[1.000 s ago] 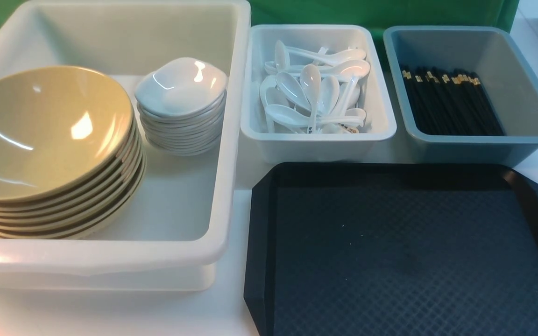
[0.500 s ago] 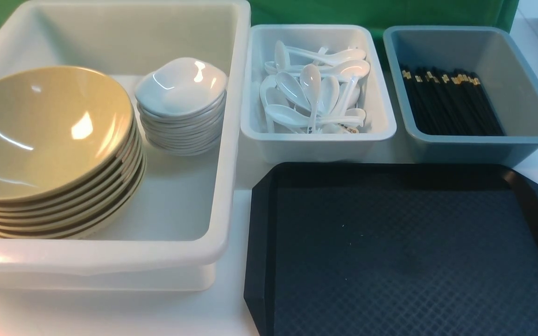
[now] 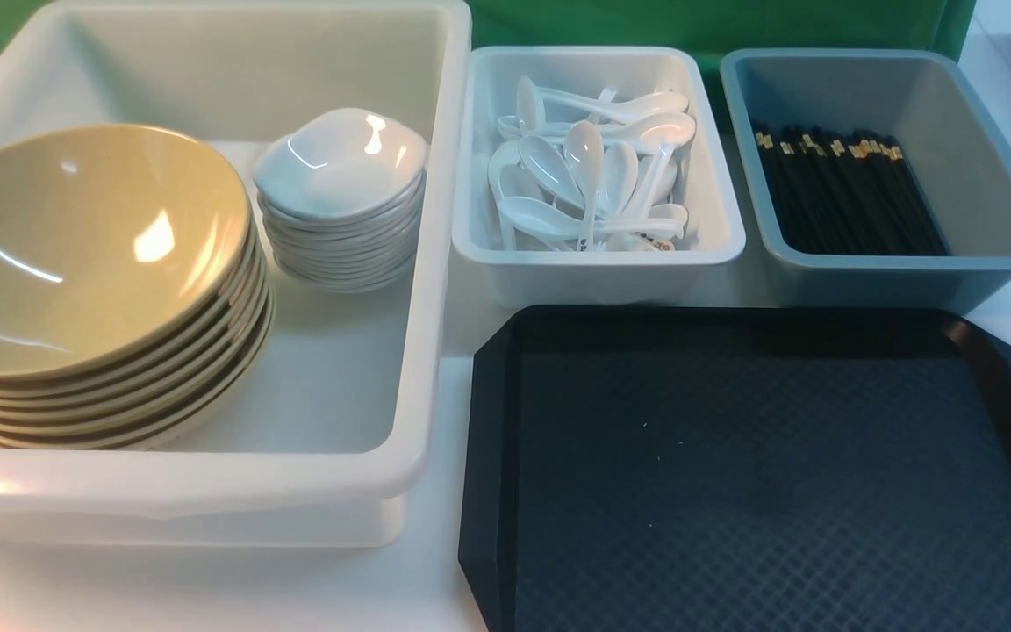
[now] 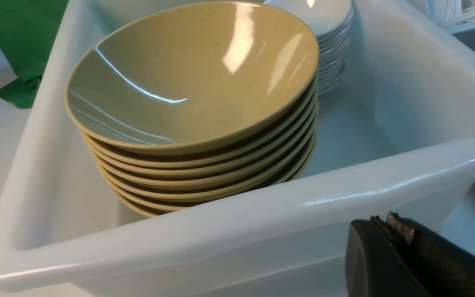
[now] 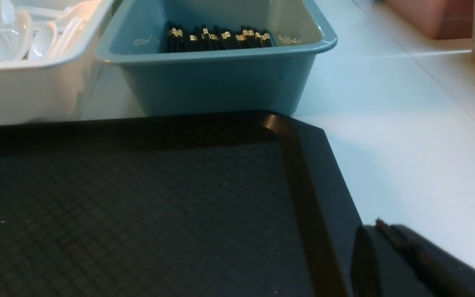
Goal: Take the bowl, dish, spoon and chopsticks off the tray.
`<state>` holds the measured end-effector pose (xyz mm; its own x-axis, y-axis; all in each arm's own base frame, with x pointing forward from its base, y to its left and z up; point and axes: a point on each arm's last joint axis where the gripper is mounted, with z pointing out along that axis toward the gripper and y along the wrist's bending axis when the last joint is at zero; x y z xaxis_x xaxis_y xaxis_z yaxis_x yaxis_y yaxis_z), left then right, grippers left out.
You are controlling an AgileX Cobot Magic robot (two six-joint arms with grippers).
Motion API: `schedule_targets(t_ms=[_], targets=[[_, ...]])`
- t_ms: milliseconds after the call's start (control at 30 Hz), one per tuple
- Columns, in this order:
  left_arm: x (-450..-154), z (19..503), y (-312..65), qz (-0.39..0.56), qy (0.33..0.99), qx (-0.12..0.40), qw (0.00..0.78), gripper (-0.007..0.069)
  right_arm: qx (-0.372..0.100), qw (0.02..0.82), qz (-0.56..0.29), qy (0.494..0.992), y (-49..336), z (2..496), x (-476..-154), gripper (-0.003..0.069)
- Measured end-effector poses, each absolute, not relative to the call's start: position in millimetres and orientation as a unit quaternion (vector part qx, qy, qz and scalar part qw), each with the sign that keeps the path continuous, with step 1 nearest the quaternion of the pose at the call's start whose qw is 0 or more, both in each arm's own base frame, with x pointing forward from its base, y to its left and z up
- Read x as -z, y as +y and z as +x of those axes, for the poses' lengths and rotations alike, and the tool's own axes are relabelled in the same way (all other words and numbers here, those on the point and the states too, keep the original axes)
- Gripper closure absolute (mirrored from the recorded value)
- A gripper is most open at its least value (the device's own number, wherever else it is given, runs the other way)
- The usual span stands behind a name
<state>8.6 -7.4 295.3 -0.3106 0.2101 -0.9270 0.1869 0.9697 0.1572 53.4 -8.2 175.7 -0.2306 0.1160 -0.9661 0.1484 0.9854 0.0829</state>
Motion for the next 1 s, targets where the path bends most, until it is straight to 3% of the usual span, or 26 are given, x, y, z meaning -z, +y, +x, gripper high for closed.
schedule_targets(t_ms=[800,1000], targets=[[-290.6,11.7,-7.5,0.114,0.81,-0.005,0.575,0.0636,0.013,0.614,0.085,0.784,-8.2,53.4,-175.7,0.0616],[-281.5,35.5,-4.8,0.072,0.738,-0.012,0.671,0.0636,0.013,0.614,0.084,0.784,-8.2,53.4,-175.7,0.0614]])
